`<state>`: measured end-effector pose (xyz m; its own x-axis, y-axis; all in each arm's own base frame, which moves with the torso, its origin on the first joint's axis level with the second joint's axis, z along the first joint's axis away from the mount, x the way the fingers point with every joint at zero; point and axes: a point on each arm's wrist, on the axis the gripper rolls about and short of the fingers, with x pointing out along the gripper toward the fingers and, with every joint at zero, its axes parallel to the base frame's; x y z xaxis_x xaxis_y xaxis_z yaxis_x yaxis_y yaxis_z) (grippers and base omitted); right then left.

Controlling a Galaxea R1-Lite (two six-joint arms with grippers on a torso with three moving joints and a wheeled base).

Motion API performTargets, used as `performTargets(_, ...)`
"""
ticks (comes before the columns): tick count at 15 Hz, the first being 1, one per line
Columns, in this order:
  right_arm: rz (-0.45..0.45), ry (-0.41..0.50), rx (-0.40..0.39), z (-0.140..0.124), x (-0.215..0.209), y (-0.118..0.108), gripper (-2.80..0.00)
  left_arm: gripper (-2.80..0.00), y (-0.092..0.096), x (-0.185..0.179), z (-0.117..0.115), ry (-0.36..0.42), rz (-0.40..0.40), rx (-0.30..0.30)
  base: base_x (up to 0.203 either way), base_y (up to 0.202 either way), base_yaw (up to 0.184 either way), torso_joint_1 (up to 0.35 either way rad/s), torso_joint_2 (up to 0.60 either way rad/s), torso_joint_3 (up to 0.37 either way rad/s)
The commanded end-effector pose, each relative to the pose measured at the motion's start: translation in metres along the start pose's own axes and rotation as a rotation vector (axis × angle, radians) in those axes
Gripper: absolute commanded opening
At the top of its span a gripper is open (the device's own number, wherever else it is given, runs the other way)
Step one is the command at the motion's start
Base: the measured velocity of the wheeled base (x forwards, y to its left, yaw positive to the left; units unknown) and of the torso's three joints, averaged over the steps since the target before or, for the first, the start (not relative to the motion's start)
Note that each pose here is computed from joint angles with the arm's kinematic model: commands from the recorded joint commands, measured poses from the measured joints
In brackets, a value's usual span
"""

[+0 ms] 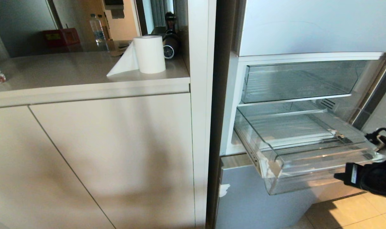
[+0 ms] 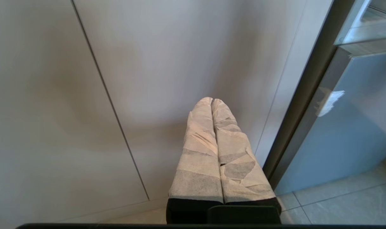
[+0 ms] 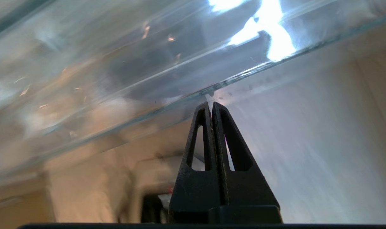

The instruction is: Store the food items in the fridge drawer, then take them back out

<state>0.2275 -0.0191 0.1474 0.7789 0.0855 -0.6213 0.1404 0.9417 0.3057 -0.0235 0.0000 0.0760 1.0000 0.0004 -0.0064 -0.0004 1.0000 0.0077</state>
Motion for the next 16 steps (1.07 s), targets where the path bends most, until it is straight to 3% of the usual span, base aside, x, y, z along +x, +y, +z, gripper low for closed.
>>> performTargets(1,0.035,0.072,-0.001,0.003,0.054,0.002,-2.8,-2.8,0.0,0.0,0.0,0.0,0.001,0.0,0.0,0.0,0.0,0.0,0.0,0.0)
performTargets(4,0.185,-0.096,0.039,0.027,0.097,0.034,-2.8,-2.8,0.0,0.0,0.0,0.0,0.001,0.0,0.0,0.0,0.0,0.0,0.0,0.0)
performTargets(6,0.218,-0.168,0.065,0.031,0.113,0.049,-2.8,-2.8,0.0,0.0,0.0,0.0,0.001,0.0,0.0,0.0,0.0,0.0,0.0,0.0)
performTargets(14,0.247,-0.214,0.098,0.025,0.071,0.052,-2.8,-2.8,0.0,0.0,0.0,0.0,0.001,0.0,0.0,0.0,0.0,0.0,0.0,0.0)
performTargets(16,0.241,-0.204,0.094,0.028,0.085,0.053,-2.8,-2.8,0.0,0.0,0.0,0.0,0.001,0.0,0.0,0.0,0.0,0.0,0.0,0.0)
